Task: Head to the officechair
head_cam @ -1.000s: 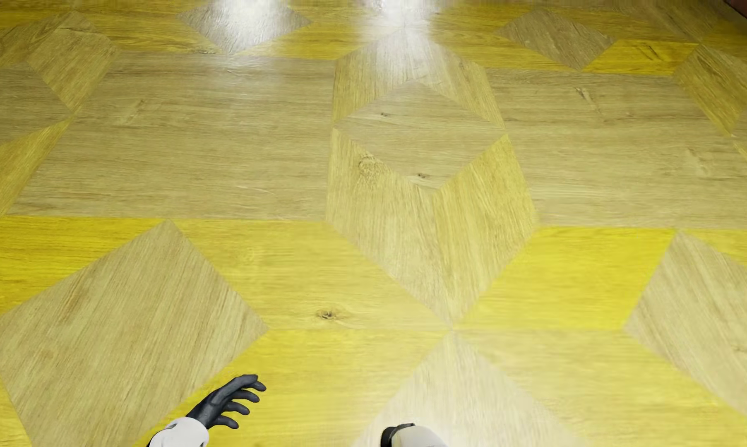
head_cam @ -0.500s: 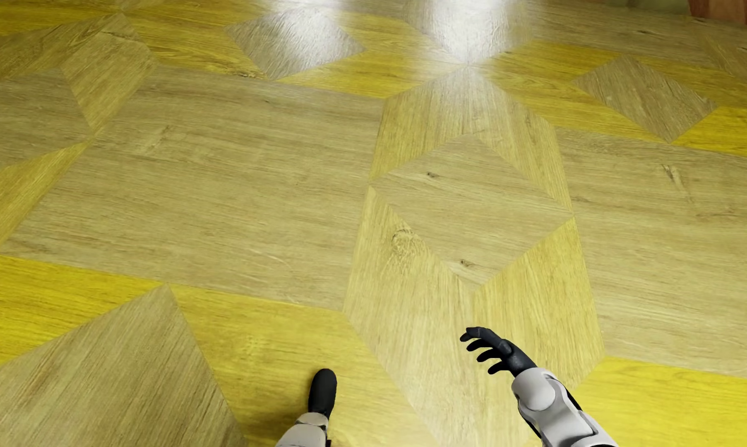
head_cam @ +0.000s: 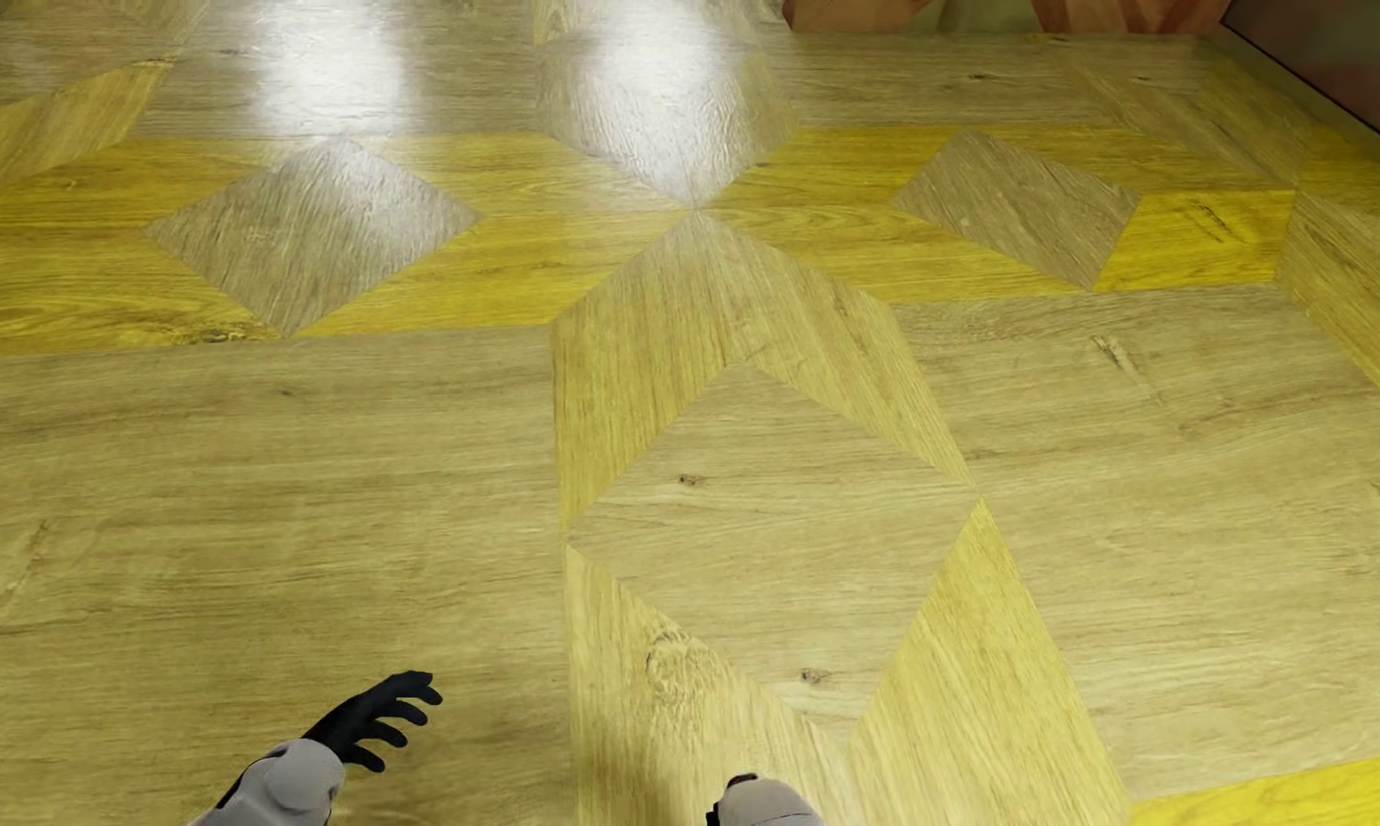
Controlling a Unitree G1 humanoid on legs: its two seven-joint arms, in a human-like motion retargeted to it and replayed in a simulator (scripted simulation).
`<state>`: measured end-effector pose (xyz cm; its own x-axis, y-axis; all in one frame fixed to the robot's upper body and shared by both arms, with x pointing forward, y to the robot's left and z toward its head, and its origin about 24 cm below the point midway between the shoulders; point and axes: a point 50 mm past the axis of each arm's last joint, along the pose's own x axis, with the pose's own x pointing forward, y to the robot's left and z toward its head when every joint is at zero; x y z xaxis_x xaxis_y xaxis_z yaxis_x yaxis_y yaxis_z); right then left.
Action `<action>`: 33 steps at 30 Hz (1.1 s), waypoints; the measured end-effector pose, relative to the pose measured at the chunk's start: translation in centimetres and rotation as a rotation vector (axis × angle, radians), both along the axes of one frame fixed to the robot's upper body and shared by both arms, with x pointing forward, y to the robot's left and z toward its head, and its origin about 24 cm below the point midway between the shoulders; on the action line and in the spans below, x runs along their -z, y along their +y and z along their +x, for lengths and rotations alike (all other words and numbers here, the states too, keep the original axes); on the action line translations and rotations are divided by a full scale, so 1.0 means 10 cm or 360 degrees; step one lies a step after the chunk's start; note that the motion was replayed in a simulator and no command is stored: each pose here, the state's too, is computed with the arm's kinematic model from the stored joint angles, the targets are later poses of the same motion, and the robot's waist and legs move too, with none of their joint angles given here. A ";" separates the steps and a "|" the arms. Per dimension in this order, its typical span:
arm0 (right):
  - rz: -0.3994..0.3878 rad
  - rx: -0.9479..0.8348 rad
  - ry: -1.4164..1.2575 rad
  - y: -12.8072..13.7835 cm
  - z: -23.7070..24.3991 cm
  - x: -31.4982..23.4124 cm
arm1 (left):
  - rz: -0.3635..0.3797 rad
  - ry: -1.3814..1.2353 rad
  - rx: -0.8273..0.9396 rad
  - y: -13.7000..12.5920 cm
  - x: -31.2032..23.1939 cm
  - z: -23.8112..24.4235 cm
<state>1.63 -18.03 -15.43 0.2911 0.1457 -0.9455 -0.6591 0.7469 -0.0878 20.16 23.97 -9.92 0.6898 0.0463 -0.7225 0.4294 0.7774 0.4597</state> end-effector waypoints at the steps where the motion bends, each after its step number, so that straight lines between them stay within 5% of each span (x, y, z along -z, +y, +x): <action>1: -0.0005 -0.0010 0.0040 0.02 -0.06 0.02 | -0.0009 -0.0064 -0.0007 0.00 -0.08 0.11; 5: 0.0012 -0.0021 0.0046 0.08 -0.05 0.04 | -0.0130 -0.0220 -0.0019 -0.14 -0.21 0.23; 8: 0.0018 -0.0026 -0.0081 0.06 0.23 0.00 | -0.0170 -0.0008 -0.0023 -0.24 0.08 -0.20; 15: -0.0150 0.0141 -0.0558 -0.43 1.32 -0.34 | 0.0008 0.0768 0.0021 -0.18 0.64 -1.54; 22: -0.0164 0.0210 -0.1040 -0.66 2.06 -0.94 | 0.0040 0.0967 -0.0011 -0.07 0.64 -2.07; 27: -0.0125 0.0286 -0.0630 -0.49 1.36 -0.40 | 0.0049 0.0963 0.0039 -0.13 0.67 -1.97; 33: -0.0015 0.0098 -0.0119 -0.06 0.27 -0.03 | -0.0082 0.0363 -0.0052 -0.13 0.40 -0.89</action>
<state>4.32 -18.63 -15.16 0.3690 0.1164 -0.9221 -0.6031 0.7848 -0.1423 11.30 22.70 -13.90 0.5074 0.0250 -0.8614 0.4916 0.8126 0.3131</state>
